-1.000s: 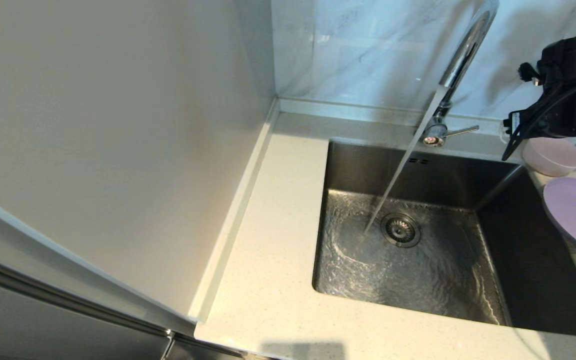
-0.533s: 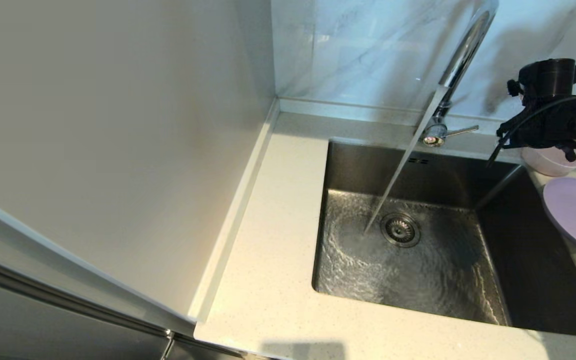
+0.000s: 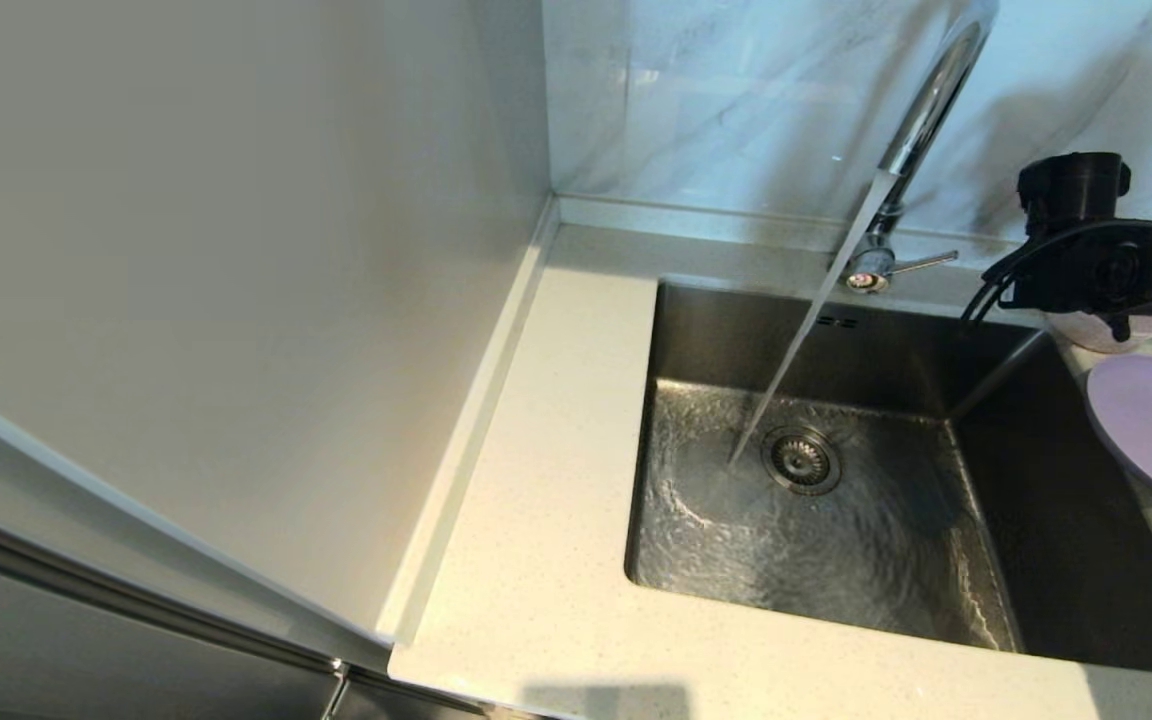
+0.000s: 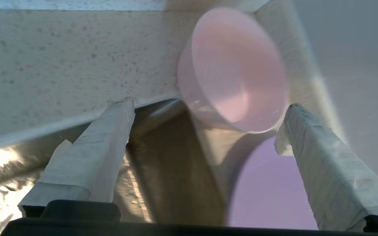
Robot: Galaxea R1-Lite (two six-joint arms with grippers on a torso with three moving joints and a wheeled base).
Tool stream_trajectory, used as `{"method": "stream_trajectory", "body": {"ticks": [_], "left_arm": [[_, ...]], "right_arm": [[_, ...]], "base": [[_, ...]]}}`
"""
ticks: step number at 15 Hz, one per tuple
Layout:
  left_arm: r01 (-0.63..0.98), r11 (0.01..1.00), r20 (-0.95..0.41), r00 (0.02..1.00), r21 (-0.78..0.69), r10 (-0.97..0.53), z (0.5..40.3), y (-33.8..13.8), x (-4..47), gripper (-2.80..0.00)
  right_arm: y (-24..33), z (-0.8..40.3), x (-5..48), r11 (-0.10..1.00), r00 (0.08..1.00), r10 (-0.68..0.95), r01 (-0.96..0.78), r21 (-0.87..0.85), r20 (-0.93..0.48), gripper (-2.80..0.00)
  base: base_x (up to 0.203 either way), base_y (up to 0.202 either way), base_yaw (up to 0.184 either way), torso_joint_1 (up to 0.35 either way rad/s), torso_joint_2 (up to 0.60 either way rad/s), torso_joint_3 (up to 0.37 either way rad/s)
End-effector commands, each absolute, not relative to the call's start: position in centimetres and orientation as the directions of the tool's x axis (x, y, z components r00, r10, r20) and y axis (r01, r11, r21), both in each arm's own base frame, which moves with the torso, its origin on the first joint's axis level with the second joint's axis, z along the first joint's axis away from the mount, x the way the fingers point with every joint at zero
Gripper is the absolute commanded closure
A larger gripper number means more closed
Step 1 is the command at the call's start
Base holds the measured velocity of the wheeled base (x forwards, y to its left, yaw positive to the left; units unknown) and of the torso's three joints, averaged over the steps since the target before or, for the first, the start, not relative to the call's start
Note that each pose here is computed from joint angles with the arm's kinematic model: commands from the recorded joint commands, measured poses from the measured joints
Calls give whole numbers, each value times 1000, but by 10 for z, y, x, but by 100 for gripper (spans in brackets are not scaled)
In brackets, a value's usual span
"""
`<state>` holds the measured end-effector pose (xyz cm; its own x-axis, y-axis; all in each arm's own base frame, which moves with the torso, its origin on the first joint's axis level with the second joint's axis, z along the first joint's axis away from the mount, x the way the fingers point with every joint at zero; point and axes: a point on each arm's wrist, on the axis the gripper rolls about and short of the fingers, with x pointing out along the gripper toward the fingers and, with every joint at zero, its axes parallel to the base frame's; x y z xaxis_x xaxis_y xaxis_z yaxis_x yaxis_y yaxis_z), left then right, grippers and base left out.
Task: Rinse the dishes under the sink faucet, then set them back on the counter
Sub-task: Pick up the bowl
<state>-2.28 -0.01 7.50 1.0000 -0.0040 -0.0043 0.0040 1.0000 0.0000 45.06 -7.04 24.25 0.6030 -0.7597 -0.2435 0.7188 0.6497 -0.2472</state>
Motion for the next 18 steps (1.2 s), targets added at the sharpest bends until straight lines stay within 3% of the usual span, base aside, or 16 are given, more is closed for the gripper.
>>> {"method": "stream_trajectory", "body": {"ticks": [1, 6, 18], "left_arm": [[5, 1000, -5, 1000, 0, -5, 75, 0, -23, 0], [5, 1000, -5, 1000, 0, -5, 75, 0, -23, 0], [5, 1000, -5, 1000, 0, -5, 75, 0, -23, 0]], "right_arm": [[-73, 230, 457, 642, 592, -762, 741, -194, -261, -280], [-78, 225, 461, 630, 590, -761, 771, -92, -268, -280], [-84, 221, 461, 622, 581, -765, 779, -84, -279, -280]], "base": [[0, 0, 0, 0, 0, 0], [0, 0, 0, 0, 0, 0], [0, 0, 0, 0, 0, 0]]}}
